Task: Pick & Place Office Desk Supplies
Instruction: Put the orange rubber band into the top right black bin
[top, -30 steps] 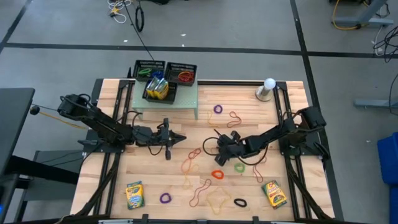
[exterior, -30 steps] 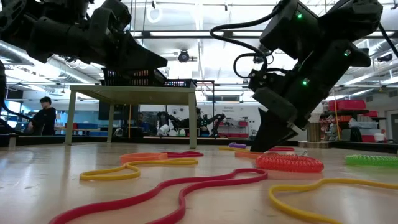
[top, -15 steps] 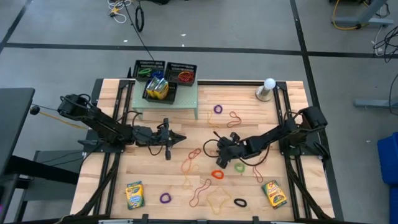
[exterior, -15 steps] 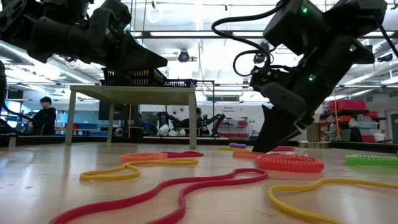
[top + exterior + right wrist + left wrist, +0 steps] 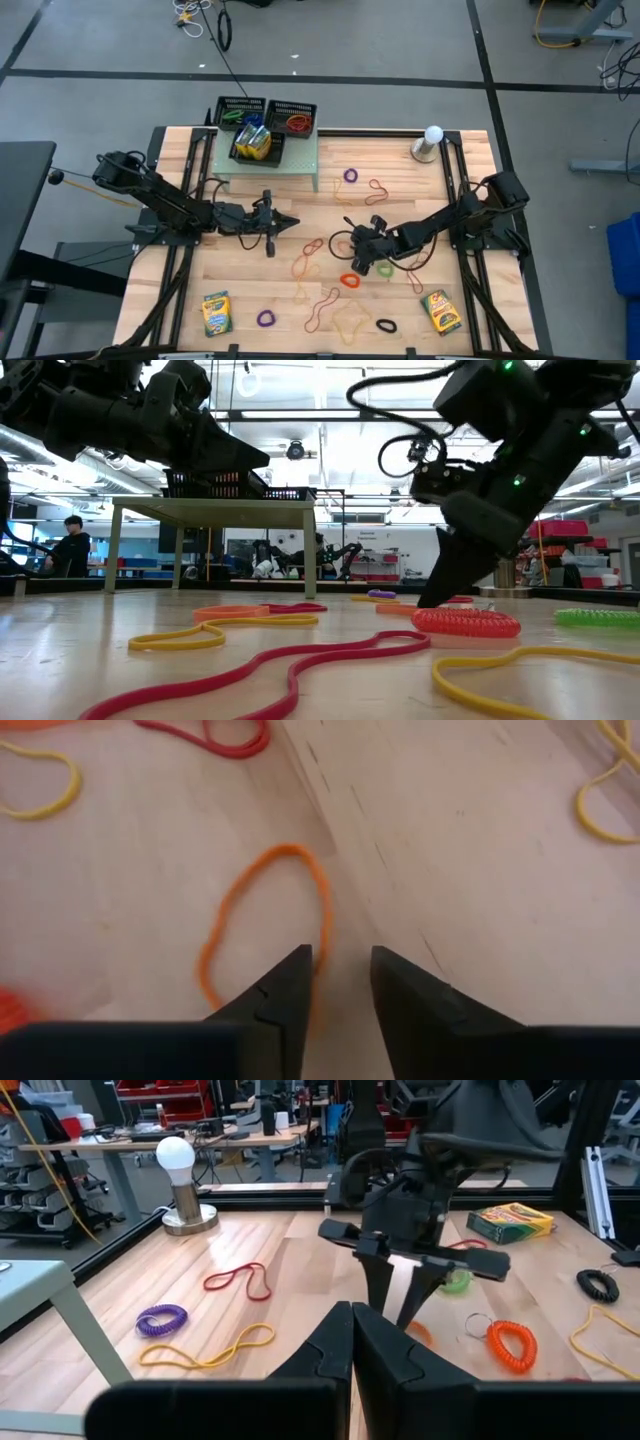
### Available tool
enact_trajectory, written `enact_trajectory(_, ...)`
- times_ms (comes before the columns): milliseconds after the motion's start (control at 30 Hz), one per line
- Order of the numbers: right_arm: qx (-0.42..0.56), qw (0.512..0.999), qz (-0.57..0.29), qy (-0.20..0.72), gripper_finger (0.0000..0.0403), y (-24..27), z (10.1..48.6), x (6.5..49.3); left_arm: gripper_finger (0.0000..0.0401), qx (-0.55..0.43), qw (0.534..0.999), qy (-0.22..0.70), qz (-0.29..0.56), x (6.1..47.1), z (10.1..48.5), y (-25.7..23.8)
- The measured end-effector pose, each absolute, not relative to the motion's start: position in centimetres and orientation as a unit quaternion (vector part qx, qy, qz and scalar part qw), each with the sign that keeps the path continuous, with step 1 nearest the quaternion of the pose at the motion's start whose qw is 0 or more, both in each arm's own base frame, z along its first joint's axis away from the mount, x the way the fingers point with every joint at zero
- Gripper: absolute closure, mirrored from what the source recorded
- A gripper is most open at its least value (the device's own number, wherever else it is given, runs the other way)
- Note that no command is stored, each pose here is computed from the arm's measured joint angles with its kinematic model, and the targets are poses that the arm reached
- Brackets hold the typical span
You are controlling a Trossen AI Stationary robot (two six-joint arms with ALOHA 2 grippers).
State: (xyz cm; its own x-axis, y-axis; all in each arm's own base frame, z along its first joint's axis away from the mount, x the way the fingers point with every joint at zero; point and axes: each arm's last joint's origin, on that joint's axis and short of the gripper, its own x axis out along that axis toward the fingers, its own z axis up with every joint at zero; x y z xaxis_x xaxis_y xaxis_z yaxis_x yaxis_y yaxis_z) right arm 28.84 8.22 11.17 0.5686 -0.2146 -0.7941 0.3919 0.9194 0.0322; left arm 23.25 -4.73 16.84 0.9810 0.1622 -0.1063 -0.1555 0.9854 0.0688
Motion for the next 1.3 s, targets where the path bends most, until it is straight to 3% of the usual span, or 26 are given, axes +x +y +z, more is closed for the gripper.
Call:
enact_trajectory(433,0.094,0.882,-0.141,0.439,0.0392,6.8,11.2,29.6,0.0392,0.030,0.995,0.056,0.080,23.2,16.8,-4.7)
enact_trajectory(600,0.087,0.885,-0.141,0.435,0.0392,5.8,12.4,29.9,0.0392,0.030,0.995,0.056,0.080,23.2,16.8,-4.7)
enact_trajectory(800,0.050,0.882,-0.160,0.441,0.0399,4.7,16.5,32.0,0.0392,0.030,0.995,0.056,0.080,23.2,16.8,-4.7)
enact_trajectory(1033,-0.014,0.885,-0.202,0.420,0.0397,2.6,24.0,35.2,0.0392,0.030,0.995,0.056,0.080,23.2,16.8,-4.7)
enact_trajectory(1300,-0.019,0.898,-0.301,0.321,0.0397,-4.2,32.0,37.1,0.0392,0.030,0.995,0.056,0.080,23.2,16.8,-4.7)
